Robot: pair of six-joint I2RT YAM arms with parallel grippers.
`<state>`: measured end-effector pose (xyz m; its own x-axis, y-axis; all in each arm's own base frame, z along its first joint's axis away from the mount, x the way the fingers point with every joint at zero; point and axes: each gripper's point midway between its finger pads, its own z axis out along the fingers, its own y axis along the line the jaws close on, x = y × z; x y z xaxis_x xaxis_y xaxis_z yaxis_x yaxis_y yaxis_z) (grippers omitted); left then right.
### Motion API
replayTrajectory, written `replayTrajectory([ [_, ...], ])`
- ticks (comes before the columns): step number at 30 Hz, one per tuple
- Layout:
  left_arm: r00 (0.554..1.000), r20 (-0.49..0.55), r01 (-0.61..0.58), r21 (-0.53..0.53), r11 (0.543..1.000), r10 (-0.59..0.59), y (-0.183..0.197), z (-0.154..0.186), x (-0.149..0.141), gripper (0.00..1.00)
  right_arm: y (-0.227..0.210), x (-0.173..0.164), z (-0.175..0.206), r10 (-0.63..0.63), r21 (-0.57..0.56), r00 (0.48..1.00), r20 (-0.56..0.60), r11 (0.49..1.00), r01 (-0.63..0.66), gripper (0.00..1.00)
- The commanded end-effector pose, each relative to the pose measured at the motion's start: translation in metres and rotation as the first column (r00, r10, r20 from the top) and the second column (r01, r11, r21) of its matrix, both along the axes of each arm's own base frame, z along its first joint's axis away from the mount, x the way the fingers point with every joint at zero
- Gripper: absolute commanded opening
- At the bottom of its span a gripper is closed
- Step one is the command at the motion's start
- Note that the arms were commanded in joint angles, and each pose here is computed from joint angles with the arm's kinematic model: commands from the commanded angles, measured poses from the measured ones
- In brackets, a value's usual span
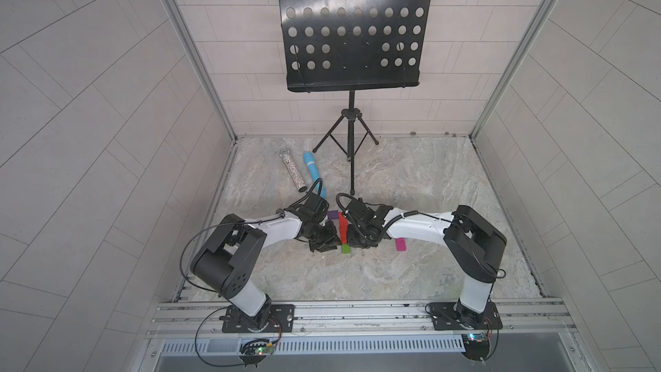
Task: Assemble the number 7 with building blocks
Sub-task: Adjust the building block at the center of the board.
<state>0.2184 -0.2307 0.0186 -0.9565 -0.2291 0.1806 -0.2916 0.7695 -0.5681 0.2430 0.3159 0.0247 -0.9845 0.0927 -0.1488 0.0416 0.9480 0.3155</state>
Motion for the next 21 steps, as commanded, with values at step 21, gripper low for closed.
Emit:
replayTrajectory([
  [21, 0.999, 0.018, -0.039, 0.094, 0.995, 0.037, 0.018, 0.001, -0.005, 0.29, 0.000, 0.001, 0.000, -0.007, -0.017, 1.000, 0.006, 1.000, 0.007, 0.23],
])
